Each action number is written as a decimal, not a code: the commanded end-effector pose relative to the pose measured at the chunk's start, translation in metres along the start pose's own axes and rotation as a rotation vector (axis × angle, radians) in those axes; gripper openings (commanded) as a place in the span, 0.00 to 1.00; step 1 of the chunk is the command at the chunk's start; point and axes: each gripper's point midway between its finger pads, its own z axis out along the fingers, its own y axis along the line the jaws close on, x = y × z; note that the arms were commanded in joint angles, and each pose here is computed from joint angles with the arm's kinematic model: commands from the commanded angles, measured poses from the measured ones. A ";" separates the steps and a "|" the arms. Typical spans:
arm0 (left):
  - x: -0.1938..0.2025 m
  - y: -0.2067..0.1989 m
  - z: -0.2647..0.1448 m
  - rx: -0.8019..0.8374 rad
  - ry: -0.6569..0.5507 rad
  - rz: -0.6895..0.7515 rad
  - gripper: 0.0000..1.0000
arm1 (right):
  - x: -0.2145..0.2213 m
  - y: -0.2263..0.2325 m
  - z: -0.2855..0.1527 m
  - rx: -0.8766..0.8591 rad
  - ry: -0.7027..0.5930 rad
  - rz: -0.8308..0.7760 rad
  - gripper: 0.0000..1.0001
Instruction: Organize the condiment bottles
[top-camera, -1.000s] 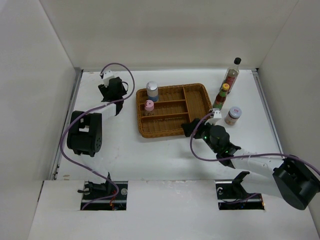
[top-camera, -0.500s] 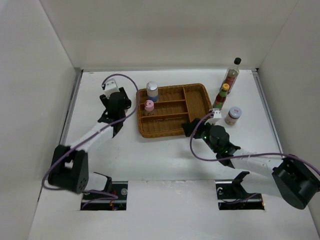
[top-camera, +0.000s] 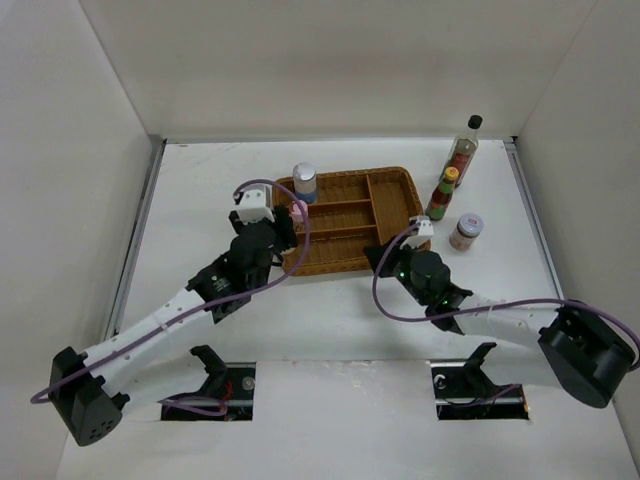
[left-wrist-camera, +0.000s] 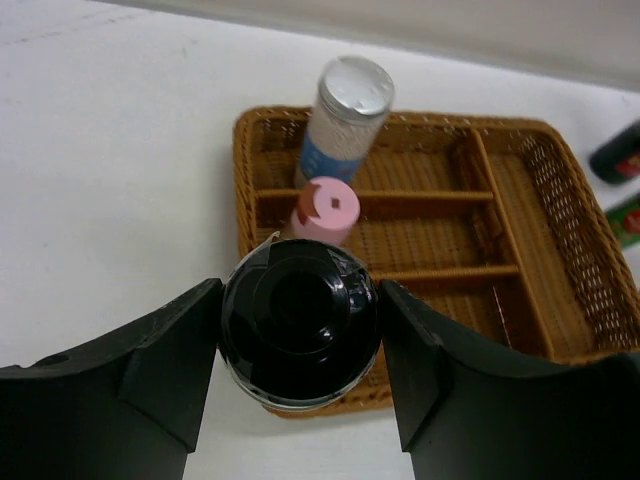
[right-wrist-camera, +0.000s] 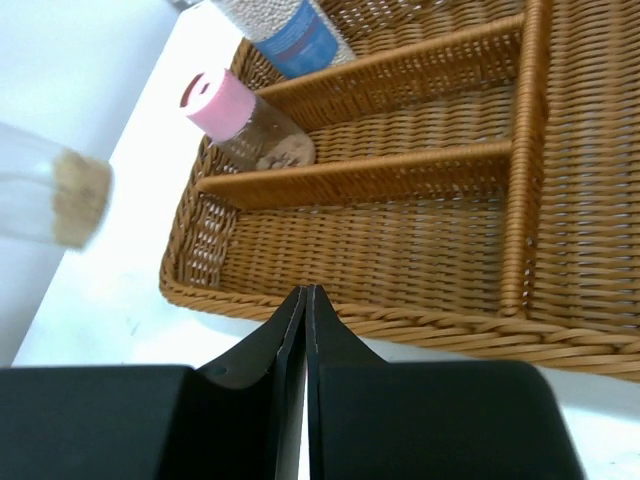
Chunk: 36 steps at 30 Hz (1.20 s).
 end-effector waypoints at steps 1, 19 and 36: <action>-0.008 -0.015 -0.004 0.012 -0.015 -0.033 0.38 | -0.034 0.023 0.000 -0.031 -0.105 0.050 0.07; 0.090 -0.034 0.055 0.179 0.126 0.016 0.40 | -0.108 0.004 -0.077 0.199 -0.221 -0.013 0.13; 0.019 -0.028 0.024 0.247 -0.155 -0.164 1.00 | -0.250 -0.064 -0.077 0.616 -0.328 -0.188 0.86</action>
